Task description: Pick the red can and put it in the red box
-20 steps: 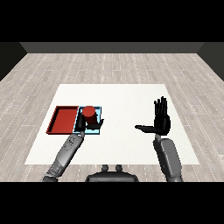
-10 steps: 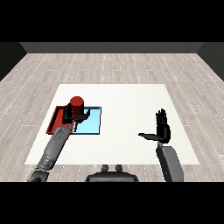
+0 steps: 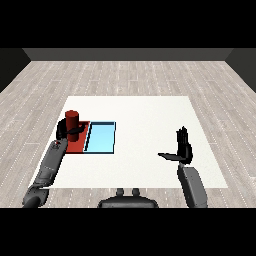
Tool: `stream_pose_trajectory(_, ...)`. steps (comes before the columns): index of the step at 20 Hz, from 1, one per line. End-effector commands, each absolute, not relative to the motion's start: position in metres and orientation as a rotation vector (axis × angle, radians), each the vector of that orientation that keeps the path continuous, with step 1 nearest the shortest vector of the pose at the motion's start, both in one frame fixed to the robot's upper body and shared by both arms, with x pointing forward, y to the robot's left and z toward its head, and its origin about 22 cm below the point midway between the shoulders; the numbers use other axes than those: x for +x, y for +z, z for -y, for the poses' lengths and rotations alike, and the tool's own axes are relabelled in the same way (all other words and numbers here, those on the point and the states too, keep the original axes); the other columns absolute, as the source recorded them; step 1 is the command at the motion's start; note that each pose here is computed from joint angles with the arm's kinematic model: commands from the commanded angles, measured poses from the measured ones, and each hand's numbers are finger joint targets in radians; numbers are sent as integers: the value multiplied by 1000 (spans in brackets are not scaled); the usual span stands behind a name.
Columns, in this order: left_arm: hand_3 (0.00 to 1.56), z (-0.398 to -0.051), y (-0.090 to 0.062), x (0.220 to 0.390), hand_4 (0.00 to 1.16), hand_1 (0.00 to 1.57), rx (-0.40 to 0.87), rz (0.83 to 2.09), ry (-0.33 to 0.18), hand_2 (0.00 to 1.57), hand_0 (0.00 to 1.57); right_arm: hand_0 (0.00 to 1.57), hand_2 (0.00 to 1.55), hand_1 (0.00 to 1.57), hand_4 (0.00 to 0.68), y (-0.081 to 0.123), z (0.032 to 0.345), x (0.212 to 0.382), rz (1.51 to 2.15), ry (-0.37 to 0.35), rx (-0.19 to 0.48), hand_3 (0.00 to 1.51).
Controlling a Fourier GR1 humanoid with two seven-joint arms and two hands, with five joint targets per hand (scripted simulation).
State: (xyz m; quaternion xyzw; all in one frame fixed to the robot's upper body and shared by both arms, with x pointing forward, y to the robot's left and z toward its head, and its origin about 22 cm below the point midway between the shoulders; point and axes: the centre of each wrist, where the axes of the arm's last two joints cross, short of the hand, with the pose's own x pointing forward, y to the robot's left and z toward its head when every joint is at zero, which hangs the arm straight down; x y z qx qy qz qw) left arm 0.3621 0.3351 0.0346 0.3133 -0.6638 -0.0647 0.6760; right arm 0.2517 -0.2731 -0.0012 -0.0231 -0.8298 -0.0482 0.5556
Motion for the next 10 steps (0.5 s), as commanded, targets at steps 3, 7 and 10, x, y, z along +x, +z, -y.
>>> stream_pose_trajectory(3,1490,-348,-20,361,1064,1571,785,1319,-121,1571,1571,0,0,0,0,1,282,257,2007,-98,-59,0)
stream_pose_trajectory(7,1383,-373,-23,357,1003,1408,878,1151,-101,1412,1408,0,0,0,0,9,273,257,2057,-81,-76,0)
stream_pose_trajectory(10,328,-378,-42,344,723,333,902,1036,-178,454,333,0,0,0,0,11,289,253,2062,-68,-106,0)
